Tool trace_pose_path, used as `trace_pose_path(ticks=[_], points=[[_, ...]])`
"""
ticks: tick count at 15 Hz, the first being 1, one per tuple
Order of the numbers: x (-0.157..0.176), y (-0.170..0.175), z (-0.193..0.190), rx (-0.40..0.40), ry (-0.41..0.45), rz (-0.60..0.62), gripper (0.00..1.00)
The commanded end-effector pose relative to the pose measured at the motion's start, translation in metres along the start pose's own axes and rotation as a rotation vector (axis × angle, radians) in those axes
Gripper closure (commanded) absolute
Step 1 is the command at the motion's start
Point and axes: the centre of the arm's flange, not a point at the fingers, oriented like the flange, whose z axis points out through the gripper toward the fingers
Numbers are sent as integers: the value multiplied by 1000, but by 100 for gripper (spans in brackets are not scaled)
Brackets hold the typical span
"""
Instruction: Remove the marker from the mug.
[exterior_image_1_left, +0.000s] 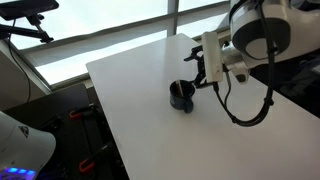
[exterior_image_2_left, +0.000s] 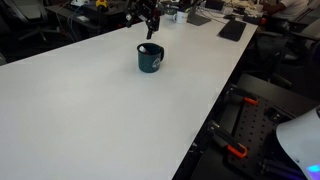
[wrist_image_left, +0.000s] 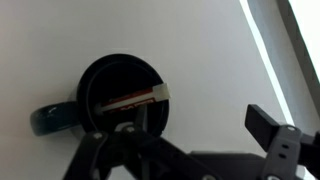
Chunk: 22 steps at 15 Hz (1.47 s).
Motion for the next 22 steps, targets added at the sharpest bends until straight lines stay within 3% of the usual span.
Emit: trace_pose_path(ticks=[1, 14, 22], points=[[5, -2, 1, -1, 12, 12, 0], [44, 20, 23, 2, -4, 103, 0], [15, 15, 24, 1, 8, 173, 0]])
